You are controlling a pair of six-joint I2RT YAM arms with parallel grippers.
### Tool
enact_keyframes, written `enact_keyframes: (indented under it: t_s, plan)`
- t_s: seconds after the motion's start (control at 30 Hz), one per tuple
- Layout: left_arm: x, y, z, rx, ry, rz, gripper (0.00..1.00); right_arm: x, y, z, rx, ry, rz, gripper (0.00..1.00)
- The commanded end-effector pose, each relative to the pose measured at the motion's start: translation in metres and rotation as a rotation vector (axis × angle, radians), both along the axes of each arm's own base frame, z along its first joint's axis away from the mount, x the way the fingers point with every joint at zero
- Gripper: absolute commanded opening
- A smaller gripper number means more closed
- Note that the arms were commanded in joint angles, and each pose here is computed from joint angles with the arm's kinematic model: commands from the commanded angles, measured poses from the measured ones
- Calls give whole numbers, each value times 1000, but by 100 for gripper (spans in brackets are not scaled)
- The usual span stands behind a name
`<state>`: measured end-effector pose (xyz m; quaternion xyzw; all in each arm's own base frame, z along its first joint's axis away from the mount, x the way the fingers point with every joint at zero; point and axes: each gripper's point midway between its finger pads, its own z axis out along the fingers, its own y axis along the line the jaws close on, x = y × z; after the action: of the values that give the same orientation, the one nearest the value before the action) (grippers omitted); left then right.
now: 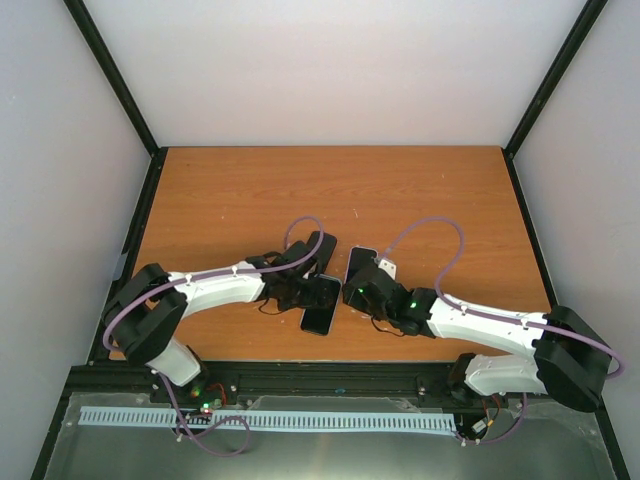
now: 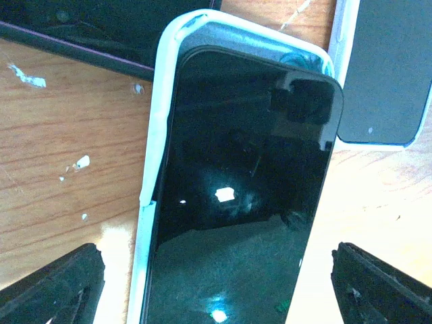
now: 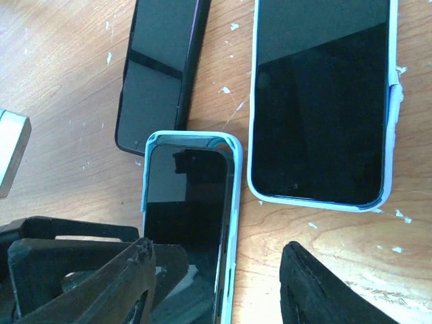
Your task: Put the phone into the phone case
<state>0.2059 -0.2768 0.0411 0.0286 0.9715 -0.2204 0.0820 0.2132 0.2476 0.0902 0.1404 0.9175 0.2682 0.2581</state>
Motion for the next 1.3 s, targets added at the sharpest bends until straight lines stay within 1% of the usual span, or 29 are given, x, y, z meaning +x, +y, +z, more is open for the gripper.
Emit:
enact_keyframes:
  t_s: [0.0,0.1,0.17,0.23,0.3,0.37,0.43,0.57,0.7,0.77,0.87,1.07,1.2,1.27]
  plan:
    - [14,-9,12,-7,-52,11,93,5,2,7,-1,-37,15,51]
    - [14,-8,15,-28,-51,11,94,3,1,5,1,-36,20,52]
    - [15,-4,18,-46,-49,21,90,1,3,3,10,-33,35,50]
    - [19,4,24,-91,-48,38,85,-2,6,-2,20,-23,56,43]
    - [21,13,29,-152,-43,51,77,-3,12,-4,40,-18,81,34]
    - [23,19,35,-189,-59,54,70,-5,18,-9,43,0,103,28]
    - [23,25,36,-188,-73,47,69,-7,24,-18,41,26,126,26]
    - [19,33,29,-209,-45,35,67,-9,38,-34,43,74,170,25]
    - [13,31,26,-274,-36,1,66,-10,52,-40,50,92,220,19]
    - [10,27,23,-296,-25,-25,65,-7,53,-42,40,92,220,18]
    - [5,25,12,-300,11,-44,61,-6,54,-46,33,97,219,16]
    - [4,17,5,-334,19,-86,57,-1,53,-52,25,94,215,11]
    - [3,16,-1,-330,29,-94,56,3,54,-55,21,95,214,10]
    - [2,14,0,-345,31,-105,53,5,56,-55,23,89,224,9]
